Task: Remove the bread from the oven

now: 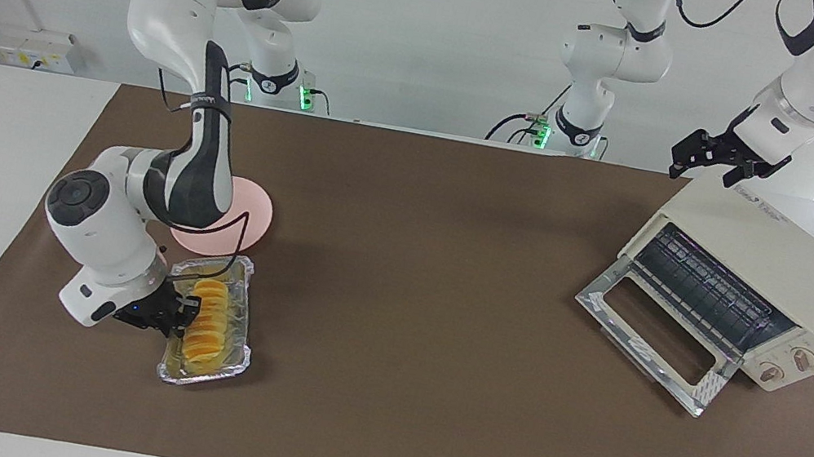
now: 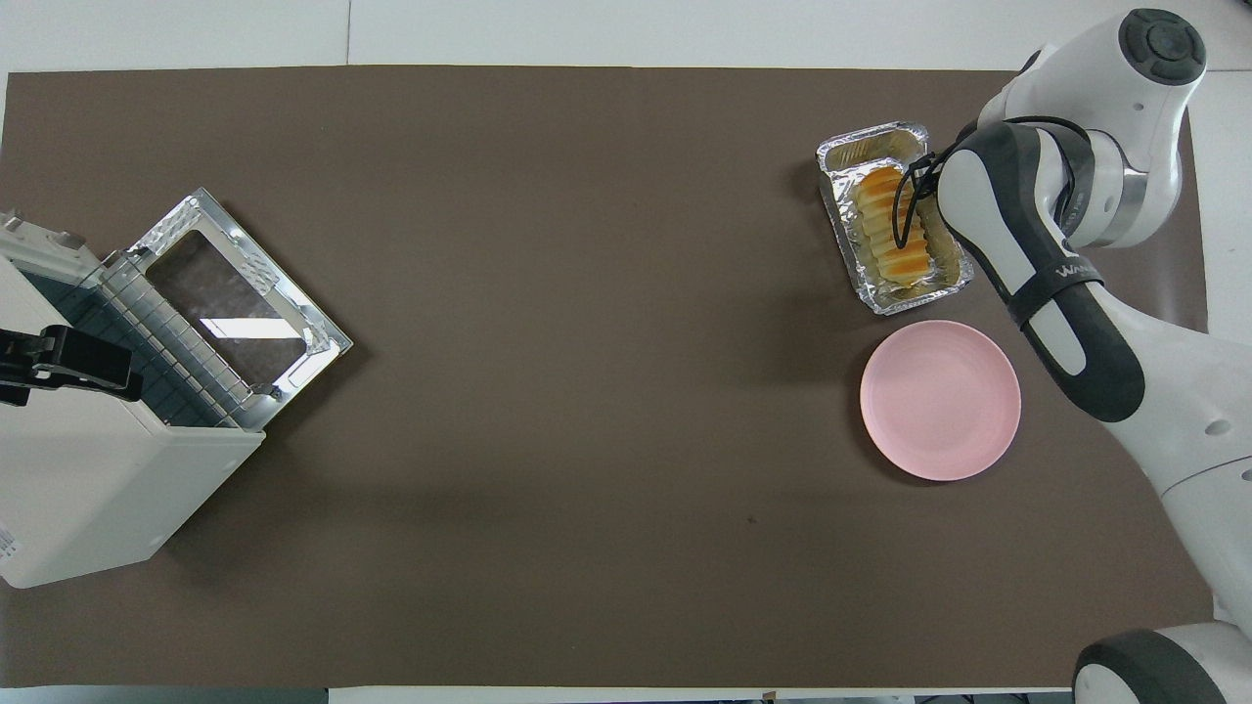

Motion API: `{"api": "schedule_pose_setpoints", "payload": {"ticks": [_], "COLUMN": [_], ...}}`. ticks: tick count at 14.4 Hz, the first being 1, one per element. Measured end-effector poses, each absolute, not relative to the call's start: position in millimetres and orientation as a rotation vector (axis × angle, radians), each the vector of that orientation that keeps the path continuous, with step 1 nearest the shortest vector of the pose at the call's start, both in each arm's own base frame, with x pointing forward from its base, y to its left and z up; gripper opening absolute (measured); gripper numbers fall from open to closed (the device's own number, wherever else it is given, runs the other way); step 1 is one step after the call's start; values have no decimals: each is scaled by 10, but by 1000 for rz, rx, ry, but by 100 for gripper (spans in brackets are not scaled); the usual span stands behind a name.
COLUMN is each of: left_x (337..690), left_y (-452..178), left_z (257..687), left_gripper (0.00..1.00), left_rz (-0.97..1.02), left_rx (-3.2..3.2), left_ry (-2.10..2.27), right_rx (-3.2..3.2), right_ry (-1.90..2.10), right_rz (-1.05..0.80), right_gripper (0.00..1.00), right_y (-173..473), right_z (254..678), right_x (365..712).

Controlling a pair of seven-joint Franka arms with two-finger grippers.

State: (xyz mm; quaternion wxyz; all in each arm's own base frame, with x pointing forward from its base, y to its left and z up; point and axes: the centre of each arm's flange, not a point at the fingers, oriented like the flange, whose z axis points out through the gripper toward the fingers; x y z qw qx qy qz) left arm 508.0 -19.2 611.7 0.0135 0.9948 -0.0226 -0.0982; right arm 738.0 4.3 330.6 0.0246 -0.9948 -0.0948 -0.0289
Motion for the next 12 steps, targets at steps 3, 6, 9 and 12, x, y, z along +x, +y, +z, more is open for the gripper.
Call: {"api": "schedule_pose_setpoints", "payload": {"ticks": [3, 6, 9, 12], "left_x": [5080, 5080, 5080, 5080], "left_y": [-192, -192, -192, -192], "left_z": [6117, 6117, 6117, 6117], "left_gripper": [100, 100, 100, 100], "left_rz": [-306, -306, -306, -306], "left_rx": [3099, 3099, 3099, 3099], "left_ry": [-70, -70, -70, -70], "right_rx": [-3093, -3090, -3108, -3127], "right_ry": [-343, -365, -360, -341], "right_rz": [-60, -27, -20, -6], "right_gripper": [61, 93, 100, 100], "right_y": [51, 150, 458, 754], "right_z": [3361, 3532, 3609, 3453], "right_x": [7345, 7287, 7247, 7181]}}
